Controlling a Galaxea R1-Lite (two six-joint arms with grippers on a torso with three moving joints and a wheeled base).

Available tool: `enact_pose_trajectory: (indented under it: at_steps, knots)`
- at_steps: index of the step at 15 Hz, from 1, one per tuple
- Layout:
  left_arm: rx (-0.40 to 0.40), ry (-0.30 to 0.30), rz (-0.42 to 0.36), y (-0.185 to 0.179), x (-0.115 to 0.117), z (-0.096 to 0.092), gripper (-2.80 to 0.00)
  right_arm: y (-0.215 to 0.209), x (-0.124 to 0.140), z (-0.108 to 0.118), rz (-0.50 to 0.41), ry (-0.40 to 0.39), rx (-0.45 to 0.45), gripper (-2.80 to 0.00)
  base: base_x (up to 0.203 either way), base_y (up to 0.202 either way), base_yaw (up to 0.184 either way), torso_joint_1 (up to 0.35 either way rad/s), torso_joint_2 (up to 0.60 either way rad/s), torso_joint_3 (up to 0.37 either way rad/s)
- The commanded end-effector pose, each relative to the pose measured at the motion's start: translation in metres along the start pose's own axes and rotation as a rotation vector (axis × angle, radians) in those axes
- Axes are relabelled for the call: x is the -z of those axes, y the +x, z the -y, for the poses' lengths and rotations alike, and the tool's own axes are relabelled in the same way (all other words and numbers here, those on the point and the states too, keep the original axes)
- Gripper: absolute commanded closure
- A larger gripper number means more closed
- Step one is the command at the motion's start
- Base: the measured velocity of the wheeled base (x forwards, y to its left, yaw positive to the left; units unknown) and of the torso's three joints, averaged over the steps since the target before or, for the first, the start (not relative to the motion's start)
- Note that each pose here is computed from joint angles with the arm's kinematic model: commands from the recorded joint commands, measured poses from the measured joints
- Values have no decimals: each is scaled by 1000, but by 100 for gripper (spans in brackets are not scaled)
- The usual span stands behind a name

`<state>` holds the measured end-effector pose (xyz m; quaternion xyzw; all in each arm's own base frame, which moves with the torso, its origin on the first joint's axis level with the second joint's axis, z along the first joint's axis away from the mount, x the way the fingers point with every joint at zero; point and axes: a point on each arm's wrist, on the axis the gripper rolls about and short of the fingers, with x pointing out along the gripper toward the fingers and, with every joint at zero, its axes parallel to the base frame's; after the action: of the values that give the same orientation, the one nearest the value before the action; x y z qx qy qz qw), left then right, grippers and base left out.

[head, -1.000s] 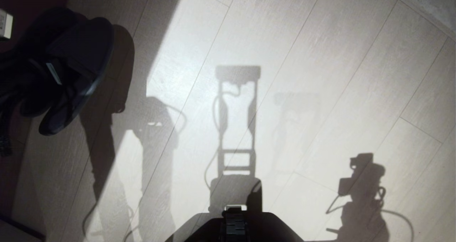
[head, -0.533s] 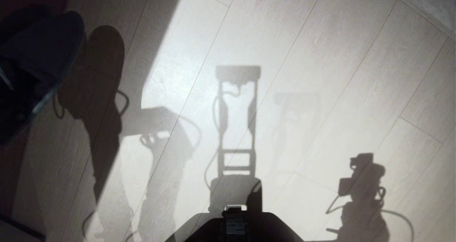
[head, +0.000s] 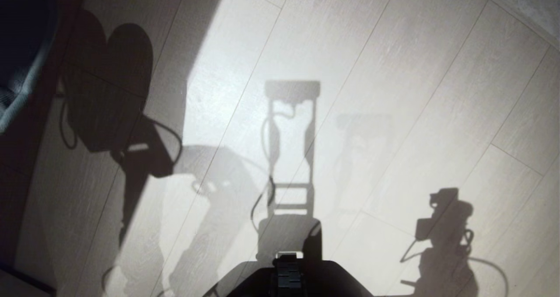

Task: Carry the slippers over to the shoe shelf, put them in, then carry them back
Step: Place the slippers into the shoe cabinet

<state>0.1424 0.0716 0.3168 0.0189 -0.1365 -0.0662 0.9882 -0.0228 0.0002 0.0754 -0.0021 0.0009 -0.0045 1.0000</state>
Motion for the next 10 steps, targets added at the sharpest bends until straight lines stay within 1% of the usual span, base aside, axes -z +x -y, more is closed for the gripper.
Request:
enact_pose_trajectory:
  at_steps: [1, 3, 4, 6, 7, 8, 10]
  knots:
    - [40, 14, 3, -11, -2, 9, 0, 0, 0, 0, 3, 0, 0, 0, 0, 0, 0, 0, 0, 0]
    - [57, 23, 6, -21, -2, 17, 0, 0, 0, 0, 3, 0, 0, 0, 0, 0, 0, 0, 0, 0]
    - [62, 23, 4, -22, -1, 18, 0, 0, 0, 0, 3, 0, 0, 0, 0, 0, 0, 0, 0, 0]
    - [45, 34, 12, -21, -5, 15, 0, 0, 0, 0, 3, 0, 0, 0, 0, 0, 0, 0, 0, 0]
    - [20, 45, 12, -21, -8, 10, 0, 0, 0, 0, 3, 0, 0, 0, 0, 0, 0, 0, 0, 0]
    - [25, 47, 9, -20, -9, 7, 0, 0, 0, 0, 3, 0, 0, 0, 0, 0, 0, 0, 0, 0]
    - [30, 37, -2, -22, -6, 7, 0, 0, 0, 0, 3, 1, 0, 0, 0, 0, 0, 0, 0, 0]
